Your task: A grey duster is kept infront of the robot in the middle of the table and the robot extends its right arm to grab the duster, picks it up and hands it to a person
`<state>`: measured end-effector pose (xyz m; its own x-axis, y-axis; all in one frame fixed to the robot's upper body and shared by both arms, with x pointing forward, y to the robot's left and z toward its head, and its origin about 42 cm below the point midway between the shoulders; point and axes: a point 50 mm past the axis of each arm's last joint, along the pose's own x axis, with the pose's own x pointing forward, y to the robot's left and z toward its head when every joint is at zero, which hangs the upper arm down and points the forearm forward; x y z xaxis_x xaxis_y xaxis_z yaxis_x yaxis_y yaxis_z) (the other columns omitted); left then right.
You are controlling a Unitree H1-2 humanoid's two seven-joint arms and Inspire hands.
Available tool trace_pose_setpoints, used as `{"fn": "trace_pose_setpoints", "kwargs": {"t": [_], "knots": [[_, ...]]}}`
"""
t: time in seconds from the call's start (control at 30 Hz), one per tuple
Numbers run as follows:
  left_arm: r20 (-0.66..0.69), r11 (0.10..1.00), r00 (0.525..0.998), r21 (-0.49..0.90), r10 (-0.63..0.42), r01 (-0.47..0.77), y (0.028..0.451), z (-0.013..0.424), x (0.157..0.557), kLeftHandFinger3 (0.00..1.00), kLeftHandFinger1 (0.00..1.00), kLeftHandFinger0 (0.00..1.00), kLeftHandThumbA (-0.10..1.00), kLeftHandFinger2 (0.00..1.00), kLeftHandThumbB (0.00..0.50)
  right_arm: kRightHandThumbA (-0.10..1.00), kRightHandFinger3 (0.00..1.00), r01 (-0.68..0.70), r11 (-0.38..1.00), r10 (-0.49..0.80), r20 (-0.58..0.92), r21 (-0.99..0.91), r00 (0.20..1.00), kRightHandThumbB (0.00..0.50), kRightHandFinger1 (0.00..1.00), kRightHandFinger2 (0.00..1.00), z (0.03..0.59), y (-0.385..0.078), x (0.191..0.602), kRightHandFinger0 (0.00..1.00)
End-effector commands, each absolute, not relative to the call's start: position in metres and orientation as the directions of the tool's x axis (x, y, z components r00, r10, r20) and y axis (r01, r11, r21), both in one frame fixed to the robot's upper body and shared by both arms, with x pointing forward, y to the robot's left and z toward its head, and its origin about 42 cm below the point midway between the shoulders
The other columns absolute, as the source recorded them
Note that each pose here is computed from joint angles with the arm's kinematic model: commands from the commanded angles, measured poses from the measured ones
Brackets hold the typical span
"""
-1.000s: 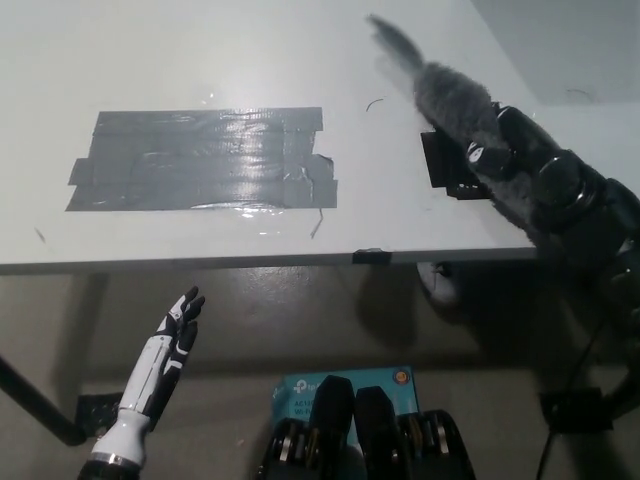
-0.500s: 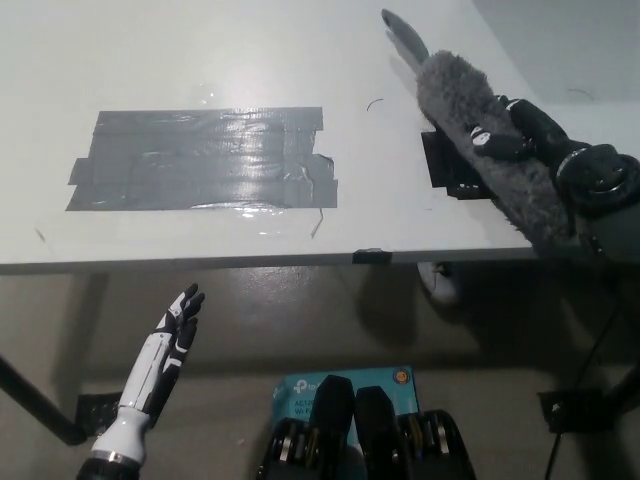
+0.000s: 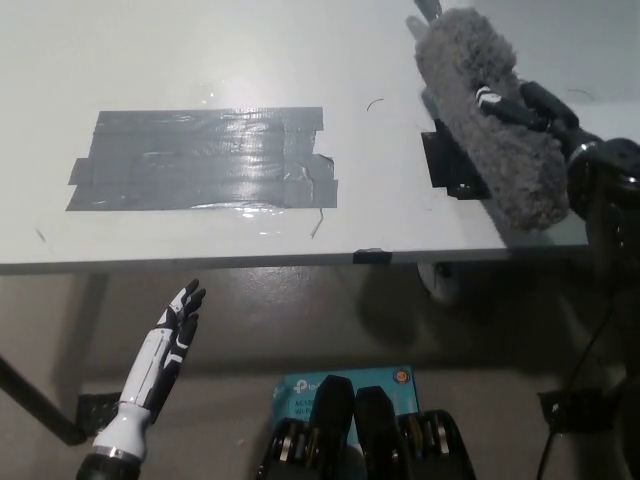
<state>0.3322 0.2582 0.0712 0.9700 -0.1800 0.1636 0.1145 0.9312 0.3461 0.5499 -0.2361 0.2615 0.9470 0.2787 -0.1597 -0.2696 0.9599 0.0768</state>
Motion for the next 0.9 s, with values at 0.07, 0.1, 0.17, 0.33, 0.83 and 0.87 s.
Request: {"fn": "trace_pose_setpoints", "kwargs": {"t": [0.07,0.1,0.17,0.33,0.83,0.87], "knots": [[0.231,0.932,0.957,0.353,-0.173,0.083,0.262,0.083,0.339,1.00,1.00,1.00,1.00,1.00,0.270,-0.10,1.00,-0.534,0.629,0.458,0.287,0.564,0.842,0.184,0.41,0.97,0.334,-0.204,0.509,0.00],[0.231,0.932,0.957,0.354,-0.172,0.082,0.262,0.084,0.339,1.00,1.00,1.00,1.00,1.00,0.268,-0.10,1.00,-0.544,0.602,0.460,0.304,0.584,0.834,0.184,0.41,0.97,0.334,-0.200,0.503,0.00],[0.232,0.931,0.957,0.356,-0.174,0.083,0.262,0.084,0.339,1.00,1.00,1.00,1.00,1.00,0.271,-0.10,1.00,-0.562,0.533,0.463,0.337,0.633,0.820,0.189,0.42,0.98,0.334,-0.187,0.483,0.00],[0.225,0.932,0.959,0.351,-0.175,0.088,0.261,0.083,0.339,1.00,1.00,1.00,1.00,1.00,0.277,-0.10,1.00,-0.599,0.449,0.495,0.373,0.663,0.785,0.182,0.44,1.00,0.323,-0.163,0.450,0.00],[0.229,0.934,0.958,0.347,-0.173,0.086,0.263,0.086,0.341,1.00,1.00,1.00,1.00,1.00,0.277,-0.10,1.00,-0.614,0.359,0.568,0.357,0.703,0.741,0.094,0.50,0.97,0.303,-0.126,0.417,0.00],[0.231,0.934,0.958,0.348,-0.173,0.085,0.263,0.086,0.341,1.00,1.00,1.00,1.00,1.00,0.278,-0.10,1.00,-0.617,0.356,0.571,0.359,0.702,0.738,0.094,0.50,0.97,0.305,-0.125,0.415,0.00]]}}
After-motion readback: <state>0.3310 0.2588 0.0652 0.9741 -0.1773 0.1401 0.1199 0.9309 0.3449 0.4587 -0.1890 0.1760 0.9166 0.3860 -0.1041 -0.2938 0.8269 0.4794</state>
